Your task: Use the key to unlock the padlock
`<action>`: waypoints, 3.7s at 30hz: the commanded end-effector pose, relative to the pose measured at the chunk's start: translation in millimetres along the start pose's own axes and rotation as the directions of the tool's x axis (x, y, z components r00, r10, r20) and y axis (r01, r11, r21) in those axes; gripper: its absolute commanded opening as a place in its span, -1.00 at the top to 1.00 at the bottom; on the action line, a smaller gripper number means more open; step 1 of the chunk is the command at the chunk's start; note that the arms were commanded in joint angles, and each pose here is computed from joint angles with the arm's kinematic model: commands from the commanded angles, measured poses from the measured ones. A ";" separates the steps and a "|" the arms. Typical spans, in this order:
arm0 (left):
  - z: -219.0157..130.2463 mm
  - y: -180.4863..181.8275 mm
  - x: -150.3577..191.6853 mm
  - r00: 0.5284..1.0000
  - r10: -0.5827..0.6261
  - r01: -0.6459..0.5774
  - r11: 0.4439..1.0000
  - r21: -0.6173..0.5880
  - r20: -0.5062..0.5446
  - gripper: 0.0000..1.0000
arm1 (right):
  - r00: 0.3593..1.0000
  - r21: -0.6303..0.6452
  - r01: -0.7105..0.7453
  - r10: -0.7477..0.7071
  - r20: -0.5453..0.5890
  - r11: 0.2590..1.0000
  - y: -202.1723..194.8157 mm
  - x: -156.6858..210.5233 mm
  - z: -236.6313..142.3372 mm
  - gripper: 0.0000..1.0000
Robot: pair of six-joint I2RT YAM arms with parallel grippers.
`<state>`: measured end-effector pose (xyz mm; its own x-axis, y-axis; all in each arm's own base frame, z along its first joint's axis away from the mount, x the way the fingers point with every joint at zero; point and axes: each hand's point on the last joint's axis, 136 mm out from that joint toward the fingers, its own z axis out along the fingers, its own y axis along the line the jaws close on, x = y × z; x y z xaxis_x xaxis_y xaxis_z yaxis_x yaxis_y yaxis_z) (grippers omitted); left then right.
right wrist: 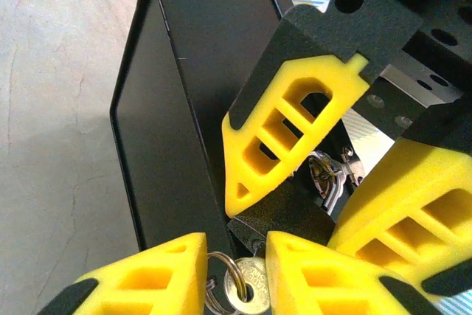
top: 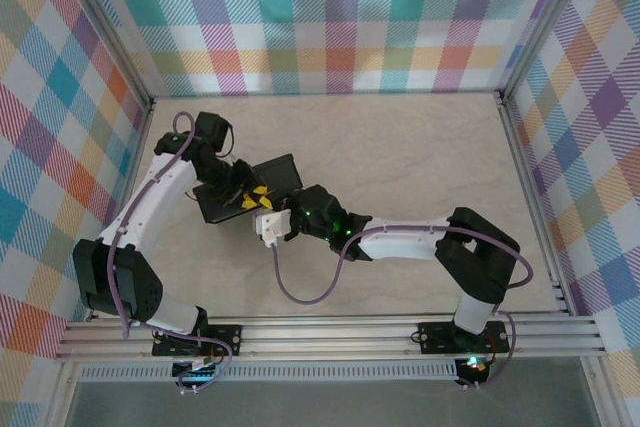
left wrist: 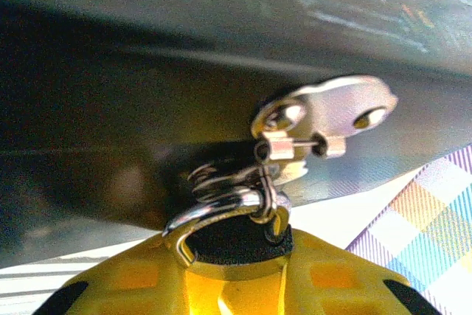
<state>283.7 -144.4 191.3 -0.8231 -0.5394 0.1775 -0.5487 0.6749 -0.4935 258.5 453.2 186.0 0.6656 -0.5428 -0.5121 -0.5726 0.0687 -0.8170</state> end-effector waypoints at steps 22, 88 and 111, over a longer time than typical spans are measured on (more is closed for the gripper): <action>-21.6 -24.2 6.8 0.998 0.055 -0.055 0.994 0.099 0.001 1.00 | 0.994 0.097 -0.057 0.065 -0.086 0.994 -25.0 39.4 -7.8 0.45; -7.7 -21.0 2.9 0.999 0.028 -0.026 0.995 0.098 -0.019 1.00 | 0.997 0.161 -0.010 -0.004 0.081 0.987 -40.7 -51.4 5.2 0.54; -12.5 -21.3 5.0 0.999 0.032 -0.030 0.995 0.098 -0.014 1.00 | 0.994 0.152 -0.027 0.010 0.111 0.988 -42.4 -63.8 1.3 0.93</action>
<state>286.0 -137.8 190.5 -0.8126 -0.5584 0.1669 -0.5612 0.6725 -0.4825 263.4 457.1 185.2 0.6174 -0.6236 -0.4795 -0.5487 0.0954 -0.8306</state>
